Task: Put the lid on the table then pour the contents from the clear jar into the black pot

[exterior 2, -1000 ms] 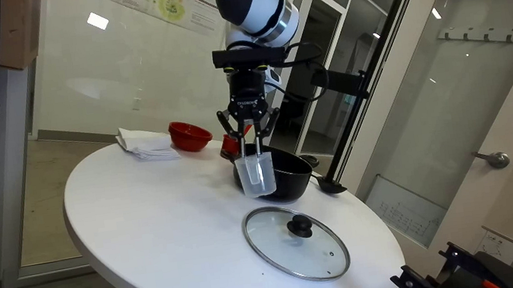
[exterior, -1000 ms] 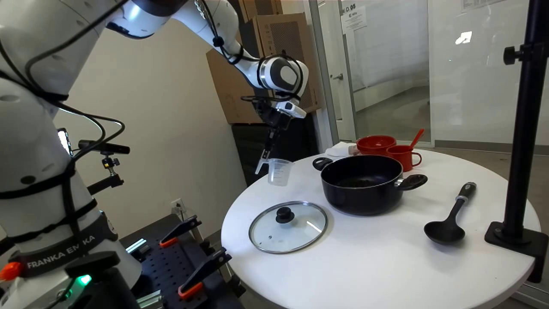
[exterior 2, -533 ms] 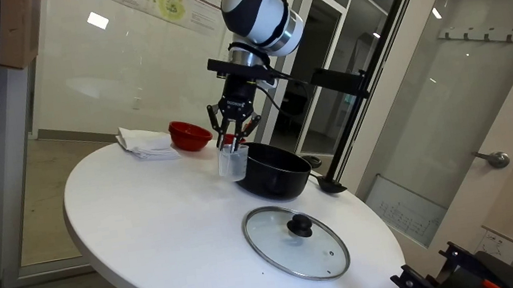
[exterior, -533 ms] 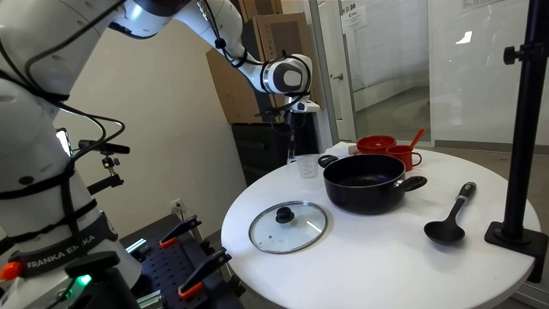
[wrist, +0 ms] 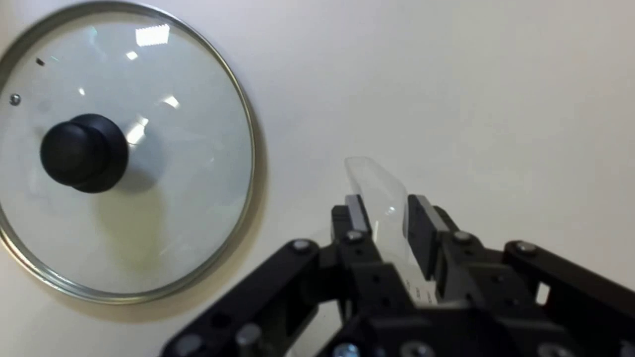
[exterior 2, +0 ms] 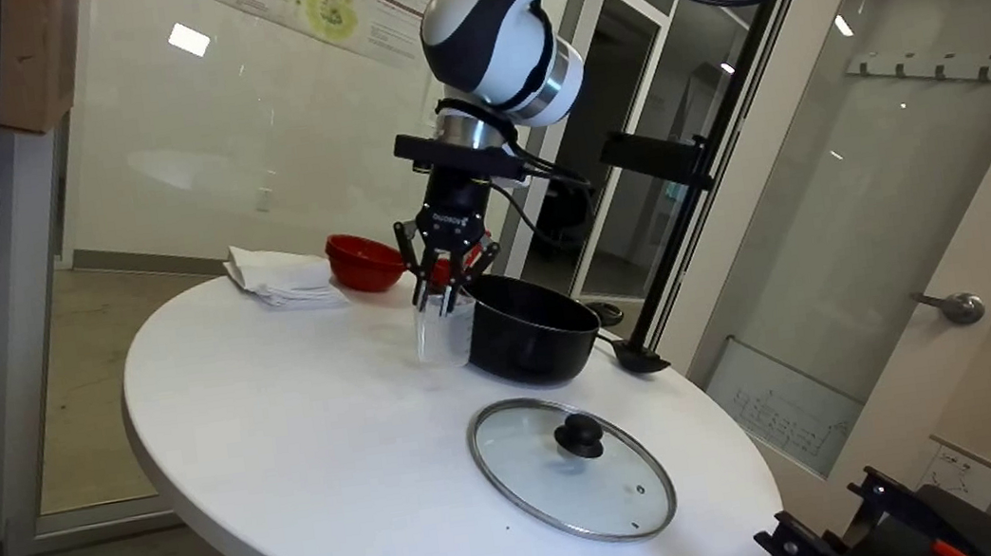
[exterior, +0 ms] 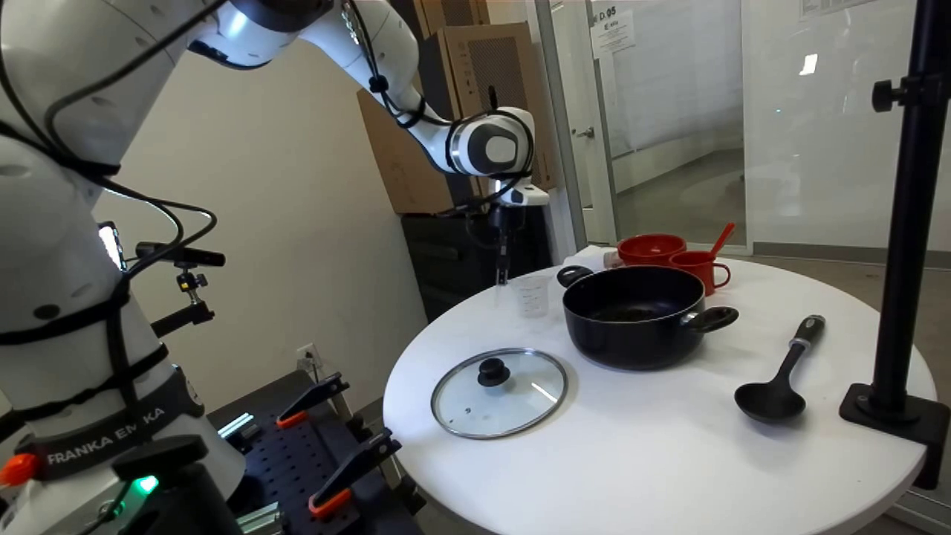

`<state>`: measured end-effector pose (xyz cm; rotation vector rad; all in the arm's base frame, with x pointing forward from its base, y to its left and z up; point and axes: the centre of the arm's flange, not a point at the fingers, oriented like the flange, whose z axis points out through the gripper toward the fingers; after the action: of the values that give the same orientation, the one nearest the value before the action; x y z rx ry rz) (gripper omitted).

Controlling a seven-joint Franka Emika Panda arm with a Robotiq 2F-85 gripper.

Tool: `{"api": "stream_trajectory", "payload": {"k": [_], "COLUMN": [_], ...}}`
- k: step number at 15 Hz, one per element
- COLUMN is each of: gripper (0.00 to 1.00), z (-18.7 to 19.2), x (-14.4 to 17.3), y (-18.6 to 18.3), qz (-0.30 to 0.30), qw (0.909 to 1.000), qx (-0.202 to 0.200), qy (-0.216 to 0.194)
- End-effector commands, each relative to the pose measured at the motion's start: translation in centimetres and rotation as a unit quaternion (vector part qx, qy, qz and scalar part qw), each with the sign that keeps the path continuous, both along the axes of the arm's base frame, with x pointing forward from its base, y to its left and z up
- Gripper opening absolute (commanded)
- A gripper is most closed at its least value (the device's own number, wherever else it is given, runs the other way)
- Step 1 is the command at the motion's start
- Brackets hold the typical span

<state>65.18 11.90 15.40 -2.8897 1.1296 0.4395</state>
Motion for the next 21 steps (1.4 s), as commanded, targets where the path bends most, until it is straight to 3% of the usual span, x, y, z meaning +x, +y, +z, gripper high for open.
{"api": "stream_trajectory", "payload": {"k": [1, 4, 8, 9, 11, 15, 17, 20, 21], "gripper": [0.06, 0.06, 0.06, 0.51, 0.57, 0.87, 0.99, 1.00, 1.00], "z": [-3.4, -5.8, -6.2, -6.2, -5.9, -5.1, -4.0, -1.0, -3.7], "x": [-2.1, -3.2, -3.9, -4.0, -4.1, -4.3, -4.7, -5.7, -5.7], "y": [0.8, 1.0, 1.5, 1.5, 1.5, 1.5, 1.5, 1.7, 1.9], "qz": [0.015, 0.029, 0.039, 0.039, 0.039, 0.040, 0.048, 0.077, 0.064], "qw": [0.9976, 0.9949, 0.9942, 0.9943, 0.9943, 0.9936, 0.9893, 0.9712, 0.9802], "qx": [-0.014, -0.021, -0.019, -0.017, -0.015, -0.001, 0.019, 0.049, 0.024], "qy": [0.066, 0.094, 0.098, 0.098, 0.099, 0.106, 0.136, 0.220, 0.186]}}
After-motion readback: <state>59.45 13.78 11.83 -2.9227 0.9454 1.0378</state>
